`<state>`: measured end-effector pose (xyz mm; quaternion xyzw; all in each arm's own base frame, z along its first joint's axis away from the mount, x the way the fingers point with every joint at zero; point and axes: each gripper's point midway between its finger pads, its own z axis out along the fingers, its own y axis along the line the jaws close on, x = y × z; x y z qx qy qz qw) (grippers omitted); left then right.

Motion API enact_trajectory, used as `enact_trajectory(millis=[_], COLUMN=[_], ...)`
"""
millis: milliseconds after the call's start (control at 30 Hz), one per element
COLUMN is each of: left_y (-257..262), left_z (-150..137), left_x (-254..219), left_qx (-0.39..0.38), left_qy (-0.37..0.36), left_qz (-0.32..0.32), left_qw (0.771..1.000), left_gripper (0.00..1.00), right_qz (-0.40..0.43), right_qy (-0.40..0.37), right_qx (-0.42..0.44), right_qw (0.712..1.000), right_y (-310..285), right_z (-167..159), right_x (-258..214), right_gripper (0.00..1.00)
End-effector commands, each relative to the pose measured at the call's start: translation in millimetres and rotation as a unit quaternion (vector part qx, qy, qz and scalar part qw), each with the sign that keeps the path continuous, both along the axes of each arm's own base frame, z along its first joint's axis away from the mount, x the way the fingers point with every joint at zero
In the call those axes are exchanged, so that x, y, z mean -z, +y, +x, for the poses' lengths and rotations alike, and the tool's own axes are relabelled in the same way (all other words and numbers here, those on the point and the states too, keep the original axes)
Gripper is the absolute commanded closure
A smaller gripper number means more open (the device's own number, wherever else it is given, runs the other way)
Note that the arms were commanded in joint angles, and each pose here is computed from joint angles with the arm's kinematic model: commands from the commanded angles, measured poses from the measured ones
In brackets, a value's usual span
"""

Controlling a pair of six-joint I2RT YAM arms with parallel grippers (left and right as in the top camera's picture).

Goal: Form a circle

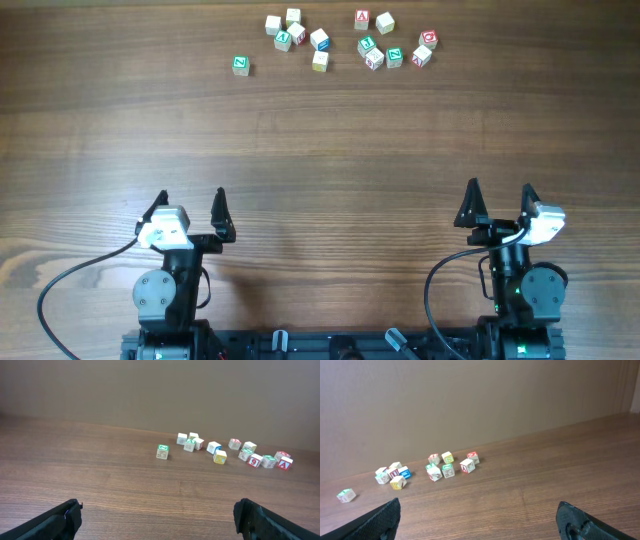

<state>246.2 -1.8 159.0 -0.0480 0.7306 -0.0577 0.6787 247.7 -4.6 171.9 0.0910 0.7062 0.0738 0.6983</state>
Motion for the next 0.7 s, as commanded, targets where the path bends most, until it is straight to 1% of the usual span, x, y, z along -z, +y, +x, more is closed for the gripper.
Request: enact_trajectory(millis=[0,167,233,300,467,567,600,667], left_y=[4,4,13,15,4,14,17,10], left_z=[0,0,0,1,2,2,2,4], left_x=[2,2,2,6,12,13,11,-12], left_qx=[-0.008,-0.011,-0.035,-0.042,-0.009,-0.037,-0.044,-0.027], left_qy=[0.000,0.000,0.001,0.010,0.023,0.024,0.020,-0.027], left_qz=[0.010,0.011,0.013,0.017,0.010,0.016,0.029,0.026], left_qw=[1.000,1.000,0.999,0.999,1.000,0.999,0.998,0.999], left_gripper=[0.00,0.00,0.00,0.00,0.00,0.00,0.00,0.00], right_qz=[0.003,0.003,0.003,0.003,0.003,0.003,0.003,0.003], right_qy=[-0.006,-0.006,-0.006,-0.006,-0.006,-0.006,-0.006,-0.006], right_qx=[-0.006,-0.006,-0.006,-0.006,-0.006,-0.006,-0.006,-0.006], right_qw=[1.000,1.000,1.000,1.000,1.000,1.000,1.000,1.000], right_y=[2,2,2,2,2,2,2,2], right_z=[0,0,0,0,0,0,0,0], right_x=[-3,-3,-3,-3,-3,-3,-3,-3], right_gripper=[0.00,0.00,0.00,0.00,0.00,0.00,0.00,0.00])
